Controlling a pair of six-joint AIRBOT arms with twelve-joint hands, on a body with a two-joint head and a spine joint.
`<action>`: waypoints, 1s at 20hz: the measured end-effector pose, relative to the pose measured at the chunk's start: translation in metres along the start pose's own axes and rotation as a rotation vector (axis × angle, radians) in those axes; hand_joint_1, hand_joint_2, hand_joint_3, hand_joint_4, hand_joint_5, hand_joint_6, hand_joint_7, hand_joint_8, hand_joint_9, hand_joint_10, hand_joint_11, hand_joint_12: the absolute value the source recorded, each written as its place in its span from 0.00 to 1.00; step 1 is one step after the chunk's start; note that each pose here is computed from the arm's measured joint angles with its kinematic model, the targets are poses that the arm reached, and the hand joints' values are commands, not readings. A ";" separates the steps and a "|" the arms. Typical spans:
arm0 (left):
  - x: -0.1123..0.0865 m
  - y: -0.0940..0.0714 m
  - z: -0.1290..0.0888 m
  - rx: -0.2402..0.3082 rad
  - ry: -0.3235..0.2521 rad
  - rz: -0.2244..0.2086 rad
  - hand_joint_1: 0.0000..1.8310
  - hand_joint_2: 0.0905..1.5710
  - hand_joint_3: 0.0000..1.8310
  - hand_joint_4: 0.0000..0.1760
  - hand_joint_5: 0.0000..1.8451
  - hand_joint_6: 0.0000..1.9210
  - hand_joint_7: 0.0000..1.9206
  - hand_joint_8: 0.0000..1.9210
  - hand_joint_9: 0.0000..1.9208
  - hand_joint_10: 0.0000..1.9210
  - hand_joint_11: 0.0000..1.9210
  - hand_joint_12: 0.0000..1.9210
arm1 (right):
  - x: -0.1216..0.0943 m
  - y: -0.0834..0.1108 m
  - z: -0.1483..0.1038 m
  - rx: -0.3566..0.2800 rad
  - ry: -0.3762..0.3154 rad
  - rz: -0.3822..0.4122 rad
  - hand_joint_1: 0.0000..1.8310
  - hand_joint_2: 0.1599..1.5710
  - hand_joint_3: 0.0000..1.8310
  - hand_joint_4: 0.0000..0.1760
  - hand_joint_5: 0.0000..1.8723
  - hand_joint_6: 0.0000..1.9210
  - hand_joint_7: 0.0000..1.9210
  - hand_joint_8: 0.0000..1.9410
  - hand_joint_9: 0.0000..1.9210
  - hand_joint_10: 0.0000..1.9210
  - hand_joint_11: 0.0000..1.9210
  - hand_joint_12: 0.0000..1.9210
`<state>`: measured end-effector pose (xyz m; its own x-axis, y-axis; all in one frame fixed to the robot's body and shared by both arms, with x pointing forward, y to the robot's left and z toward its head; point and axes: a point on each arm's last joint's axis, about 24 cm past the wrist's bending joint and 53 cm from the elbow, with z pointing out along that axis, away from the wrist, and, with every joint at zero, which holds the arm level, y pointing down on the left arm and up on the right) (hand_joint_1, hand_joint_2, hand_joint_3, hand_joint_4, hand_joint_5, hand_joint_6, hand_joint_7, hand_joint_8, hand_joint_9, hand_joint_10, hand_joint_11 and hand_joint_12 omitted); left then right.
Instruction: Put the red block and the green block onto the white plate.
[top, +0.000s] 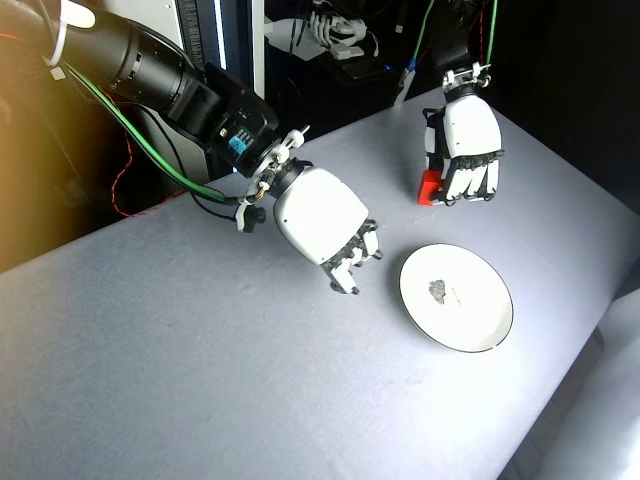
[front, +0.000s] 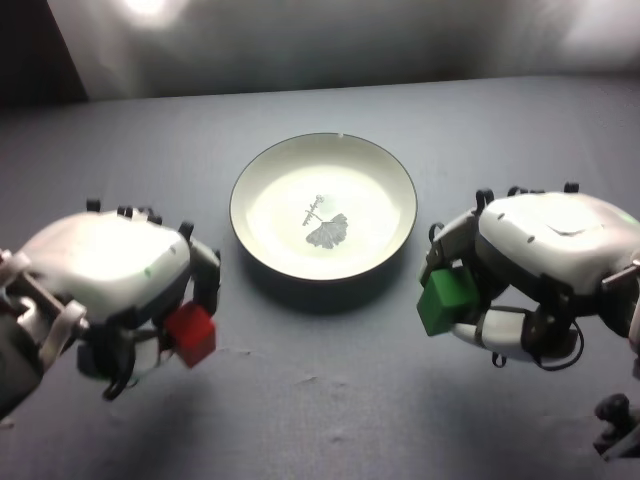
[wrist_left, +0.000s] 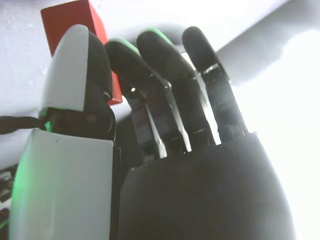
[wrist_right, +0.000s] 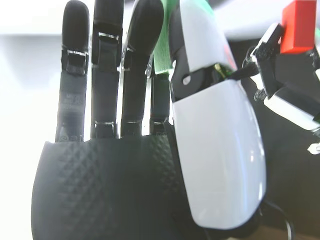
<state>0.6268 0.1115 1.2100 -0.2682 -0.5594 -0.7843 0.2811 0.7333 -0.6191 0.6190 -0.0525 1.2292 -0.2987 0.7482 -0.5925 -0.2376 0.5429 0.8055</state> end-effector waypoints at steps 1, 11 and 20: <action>-0.005 -0.003 0.003 0.009 -0.006 0.007 0.74 0.72 0.00 0.00 0.49 0.51 0.47 0.62 0.38 0.72 0.16 0.67 | -0.001 0.005 0.001 -0.010 0.001 -0.006 0.67 0.68 0.00 0.04 0.50 0.53 0.54 0.48 0.59 0.01 0.29 0.51; -0.047 -0.039 0.045 0.108 -0.051 0.019 0.74 0.74 0.00 0.00 0.46 0.53 0.47 0.65 0.36 0.74 0.15 0.69 | -0.035 0.051 0.025 -0.073 -0.077 -0.012 0.67 0.68 0.00 0.00 0.49 0.53 0.54 0.48 0.59 0.01 0.30 0.52; -0.045 -0.054 0.074 0.157 -0.042 0.016 0.67 0.75 0.00 0.00 0.46 0.52 0.42 0.77 0.34 0.57 0.16 0.72 | -0.046 0.059 0.081 -0.090 -0.103 -0.027 0.67 0.68 0.00 0.00 0.50 0.52 0.54 0.49 0.60 0.01 0.31 0.52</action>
<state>0.6921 0.0680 1.2757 -0.2245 -0.5665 -0.7929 0.4268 0.6743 -0.6026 0.6935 -0.0239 1.3049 -0.1963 0.7715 -0.6052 -0.3273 0.5303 0.7821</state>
